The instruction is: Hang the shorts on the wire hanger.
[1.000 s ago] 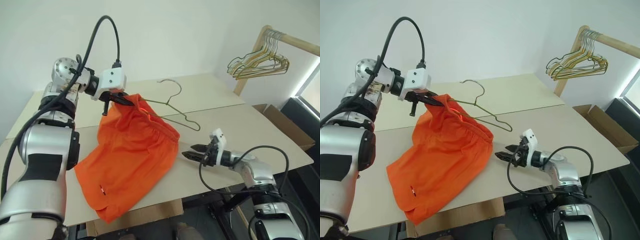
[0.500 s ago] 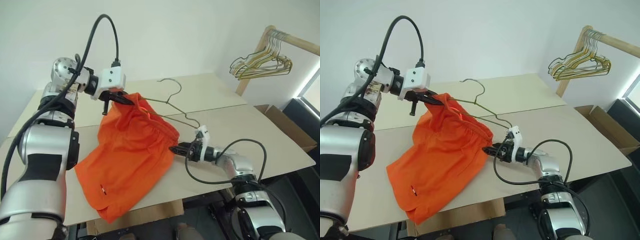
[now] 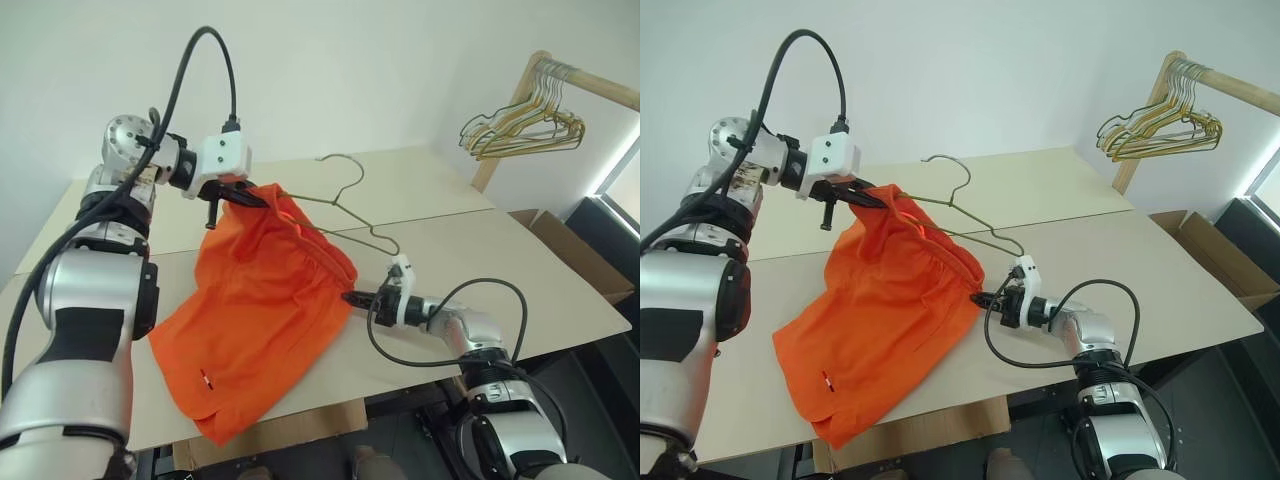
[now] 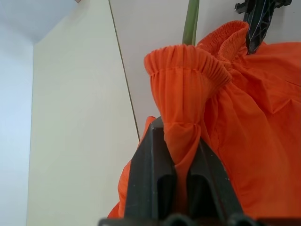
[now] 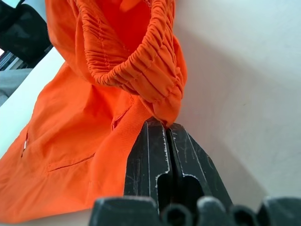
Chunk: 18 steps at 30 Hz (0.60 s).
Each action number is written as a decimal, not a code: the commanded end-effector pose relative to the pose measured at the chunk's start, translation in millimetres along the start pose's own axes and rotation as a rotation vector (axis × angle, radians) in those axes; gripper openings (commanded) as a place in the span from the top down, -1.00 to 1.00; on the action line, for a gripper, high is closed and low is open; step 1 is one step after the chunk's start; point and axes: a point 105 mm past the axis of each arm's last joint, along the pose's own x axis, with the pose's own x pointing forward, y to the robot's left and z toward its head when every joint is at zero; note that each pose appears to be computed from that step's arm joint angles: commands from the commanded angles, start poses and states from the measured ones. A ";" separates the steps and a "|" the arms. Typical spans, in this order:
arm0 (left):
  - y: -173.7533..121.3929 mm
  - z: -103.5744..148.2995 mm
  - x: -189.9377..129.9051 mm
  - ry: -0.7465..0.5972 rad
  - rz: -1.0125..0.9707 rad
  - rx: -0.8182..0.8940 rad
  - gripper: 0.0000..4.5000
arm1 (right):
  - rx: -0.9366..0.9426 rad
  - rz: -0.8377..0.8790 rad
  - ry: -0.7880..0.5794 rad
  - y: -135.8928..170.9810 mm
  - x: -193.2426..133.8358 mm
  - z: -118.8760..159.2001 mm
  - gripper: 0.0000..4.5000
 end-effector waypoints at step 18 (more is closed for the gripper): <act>-1.9 -2.9 -36.7 0.014 0.018 0.046 1.00 | -0.042 -0.175 -0.058 -40.2 -84.4 43.6 0.98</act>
